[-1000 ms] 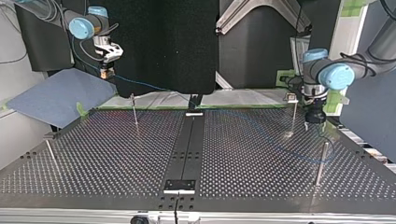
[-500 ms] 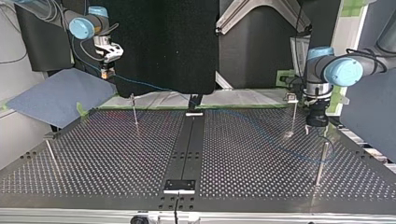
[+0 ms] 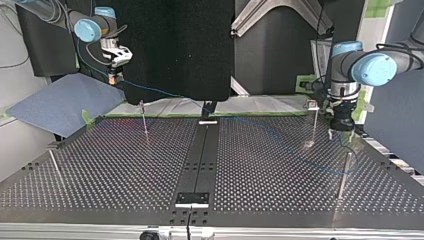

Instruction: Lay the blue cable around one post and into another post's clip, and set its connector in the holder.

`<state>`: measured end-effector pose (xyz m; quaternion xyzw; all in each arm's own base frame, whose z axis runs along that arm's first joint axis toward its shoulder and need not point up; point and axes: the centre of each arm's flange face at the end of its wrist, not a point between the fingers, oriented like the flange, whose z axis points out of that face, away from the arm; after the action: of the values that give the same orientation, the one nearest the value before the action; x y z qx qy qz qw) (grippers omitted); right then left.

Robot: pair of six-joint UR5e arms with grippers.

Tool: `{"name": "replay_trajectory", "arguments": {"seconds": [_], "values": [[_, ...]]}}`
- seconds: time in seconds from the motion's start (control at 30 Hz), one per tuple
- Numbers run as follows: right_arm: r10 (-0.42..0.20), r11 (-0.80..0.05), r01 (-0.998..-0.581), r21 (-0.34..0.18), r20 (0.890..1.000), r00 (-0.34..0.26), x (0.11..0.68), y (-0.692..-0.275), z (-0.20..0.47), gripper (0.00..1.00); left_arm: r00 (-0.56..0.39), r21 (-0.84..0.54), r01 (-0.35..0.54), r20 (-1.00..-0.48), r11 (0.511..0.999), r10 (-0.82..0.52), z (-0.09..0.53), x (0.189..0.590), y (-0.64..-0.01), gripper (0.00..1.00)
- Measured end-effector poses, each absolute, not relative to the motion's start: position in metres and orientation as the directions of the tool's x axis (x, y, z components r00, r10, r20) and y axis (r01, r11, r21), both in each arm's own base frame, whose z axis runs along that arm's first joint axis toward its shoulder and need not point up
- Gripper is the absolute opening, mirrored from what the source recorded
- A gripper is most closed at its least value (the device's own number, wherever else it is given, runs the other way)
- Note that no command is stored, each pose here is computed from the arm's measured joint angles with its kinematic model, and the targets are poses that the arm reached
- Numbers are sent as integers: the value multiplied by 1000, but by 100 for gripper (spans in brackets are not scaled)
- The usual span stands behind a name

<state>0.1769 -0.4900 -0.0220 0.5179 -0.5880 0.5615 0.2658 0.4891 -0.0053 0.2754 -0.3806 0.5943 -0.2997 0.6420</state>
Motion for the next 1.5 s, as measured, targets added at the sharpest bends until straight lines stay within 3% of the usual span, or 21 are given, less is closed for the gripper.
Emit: {"name": "replay_trajectory", "arguments": {"seconds": [0.37, 0.83, 1.5], "values": [[-311, -168, -908, -385, 894, -322, 177, -490, -22, 0, 104, -823, -102, -568, 559, -816, 289, 457, -12, 100], [-313, -177, -904, -390, 893, -324, 180, -489, -22, 0, 140, -739, -92, -673, 667, -726, 355, 438, -9, 100], [-321, -192, -890, -414, 883, -342, 184, -488, -21, 0, 294, -577, -112, -797, 809, -527, 489, 402, -6, 100]]}}
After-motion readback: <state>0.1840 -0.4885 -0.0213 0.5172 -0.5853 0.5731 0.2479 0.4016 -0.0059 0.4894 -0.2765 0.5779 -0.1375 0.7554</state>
